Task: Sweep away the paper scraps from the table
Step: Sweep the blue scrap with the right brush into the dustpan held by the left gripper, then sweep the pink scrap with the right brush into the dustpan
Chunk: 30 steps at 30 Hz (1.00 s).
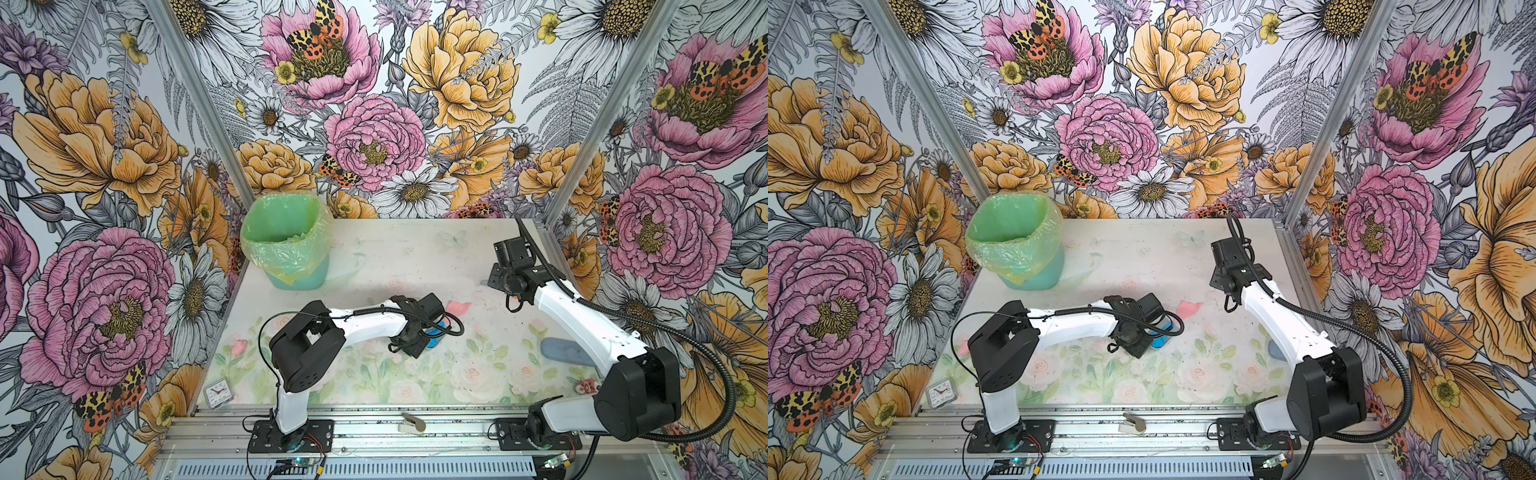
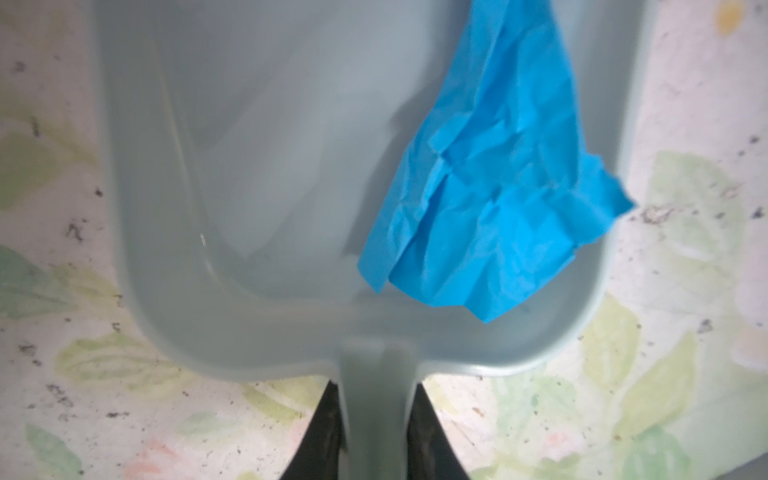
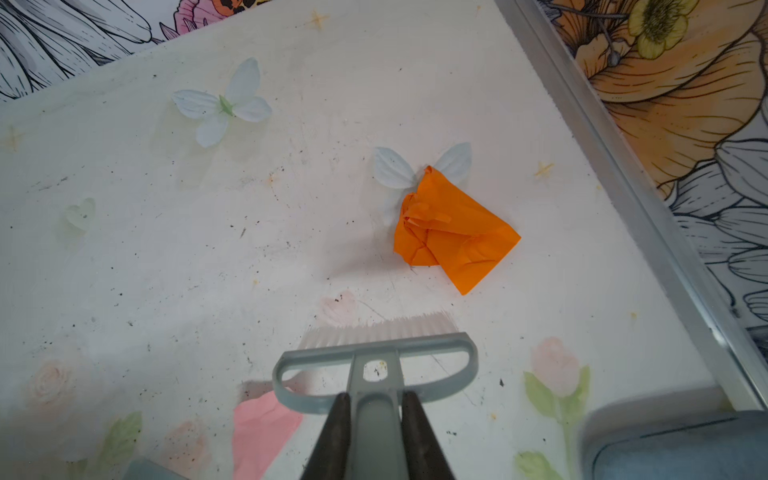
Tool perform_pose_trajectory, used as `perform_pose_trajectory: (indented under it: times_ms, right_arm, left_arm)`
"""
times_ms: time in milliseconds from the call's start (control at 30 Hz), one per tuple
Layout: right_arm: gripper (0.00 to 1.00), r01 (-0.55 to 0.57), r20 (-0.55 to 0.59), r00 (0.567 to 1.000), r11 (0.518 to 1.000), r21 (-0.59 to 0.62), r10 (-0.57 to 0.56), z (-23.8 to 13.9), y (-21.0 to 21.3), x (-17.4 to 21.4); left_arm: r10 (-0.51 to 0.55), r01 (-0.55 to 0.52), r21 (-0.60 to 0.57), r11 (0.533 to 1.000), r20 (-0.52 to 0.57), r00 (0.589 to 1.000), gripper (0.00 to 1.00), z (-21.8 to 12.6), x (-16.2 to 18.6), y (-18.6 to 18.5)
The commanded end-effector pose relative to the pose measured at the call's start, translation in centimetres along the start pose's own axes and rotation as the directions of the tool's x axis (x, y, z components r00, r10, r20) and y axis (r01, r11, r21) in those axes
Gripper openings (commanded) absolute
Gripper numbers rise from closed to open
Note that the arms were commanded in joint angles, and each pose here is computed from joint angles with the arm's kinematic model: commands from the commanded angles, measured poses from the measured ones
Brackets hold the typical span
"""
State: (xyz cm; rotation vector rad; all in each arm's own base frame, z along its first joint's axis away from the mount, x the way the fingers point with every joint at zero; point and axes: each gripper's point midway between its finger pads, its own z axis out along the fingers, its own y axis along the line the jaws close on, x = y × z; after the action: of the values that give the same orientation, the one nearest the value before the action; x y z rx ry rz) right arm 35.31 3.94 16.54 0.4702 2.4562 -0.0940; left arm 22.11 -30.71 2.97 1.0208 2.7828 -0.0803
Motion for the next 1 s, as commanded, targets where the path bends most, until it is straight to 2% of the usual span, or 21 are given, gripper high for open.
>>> perform_pose_trajectory:
  times_ms: [0,167,367,600,967]
  right_arm:
    - [0.00,0.055,-0.041,0.998,0.997,0.049,-0.053,0.6,-1.1,1.4]
    - [0.00,0.073,-0.088,0.994,0.996,0.047,-0.069,2.1,-0.5,2.4]
    - [0.00,0.142,-0.123,0.982,0.990,0.003,-0.140,3.3,2.0,3.9]
    - [0.00,0.115,-0.161,0.977,0.984,-0.134,-0.136,3.9,6.4,5.4]
    - [0.00,0.113,-0.225,0.957,0.950,-0.292,-0.183,1.8,10.8,8.4]
  left_arm:
    - [0.028,-0.028,0.023,0.999,0.014,1.000,0.05,-0.2,-0.7,-0.9]
    - [0.027,-0.027,0.022,0.999,0.014,1.000,0.05,-0.1,-0.9,-1.0]
    - [0.026,-0.027,0.025,0.999,0.016,1.000,0.05,0.0,-1.2,-1.1]
    - [0.025,-0.025,0.027,0.999,0.014,1.000,0.05,0.1,-1.2,-1.2]
    - [0.026,-0.026,0.025,0.999,0.008,1.000,0.05,0.4,-1.2,-1.2]
